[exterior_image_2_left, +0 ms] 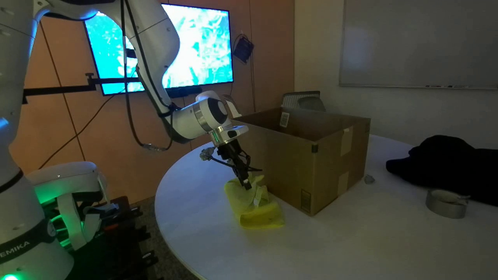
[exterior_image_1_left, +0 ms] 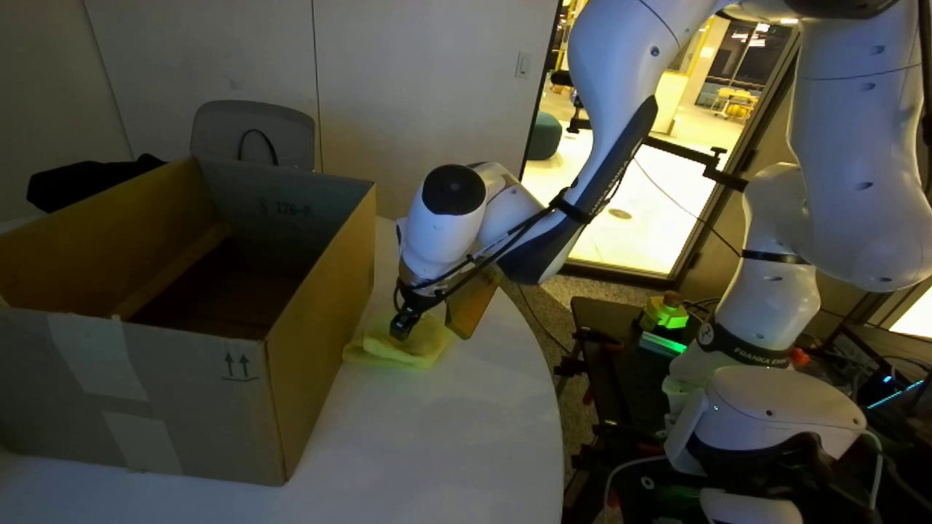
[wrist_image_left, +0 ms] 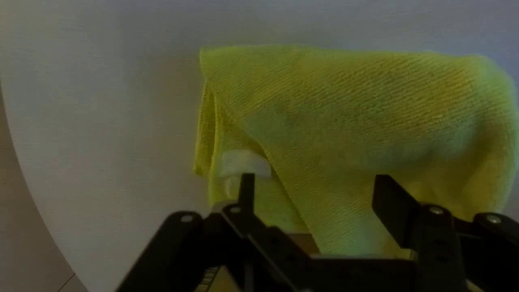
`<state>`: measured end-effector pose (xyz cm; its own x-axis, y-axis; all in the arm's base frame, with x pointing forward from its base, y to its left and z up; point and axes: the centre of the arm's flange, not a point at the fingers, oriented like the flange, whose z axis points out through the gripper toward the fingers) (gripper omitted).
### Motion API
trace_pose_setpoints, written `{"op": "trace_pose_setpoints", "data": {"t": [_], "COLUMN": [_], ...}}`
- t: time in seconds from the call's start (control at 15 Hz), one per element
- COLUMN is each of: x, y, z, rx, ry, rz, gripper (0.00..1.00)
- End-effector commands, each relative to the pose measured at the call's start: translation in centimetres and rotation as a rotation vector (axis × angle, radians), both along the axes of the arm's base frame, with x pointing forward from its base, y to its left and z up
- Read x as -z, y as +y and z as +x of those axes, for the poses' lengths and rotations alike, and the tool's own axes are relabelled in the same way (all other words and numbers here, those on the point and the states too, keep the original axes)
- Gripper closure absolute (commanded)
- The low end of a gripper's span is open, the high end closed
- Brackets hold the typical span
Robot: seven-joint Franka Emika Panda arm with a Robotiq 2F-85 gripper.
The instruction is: Put the marker on the towel then put the towel in the box
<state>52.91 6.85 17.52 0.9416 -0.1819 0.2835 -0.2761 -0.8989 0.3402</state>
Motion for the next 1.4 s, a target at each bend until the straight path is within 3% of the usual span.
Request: {"op": "trace_pose_setpoints", "data": {"t": [0.0, 0.33, 0.53, 0.8, 1.33], "x": [-1.6, -4.0, -4.1, -2.7, 0.5], "y": [0.4, 1.6, 1.6, 0.5, -4.6], "z": [-0.8, -2.9, -4.9, -6.8, -1.9], "rx": [0.007, -0.104, -0.265, -0.479, -0.875], "ry": [-0.01, -0.009, 0.041, 0.1, 0.243], "rz": [0.003, 0.064, 0.103, 0.09, 0.076], "gripper": [0.0, 0.0, 0.0, 0.0, 0.0]}}
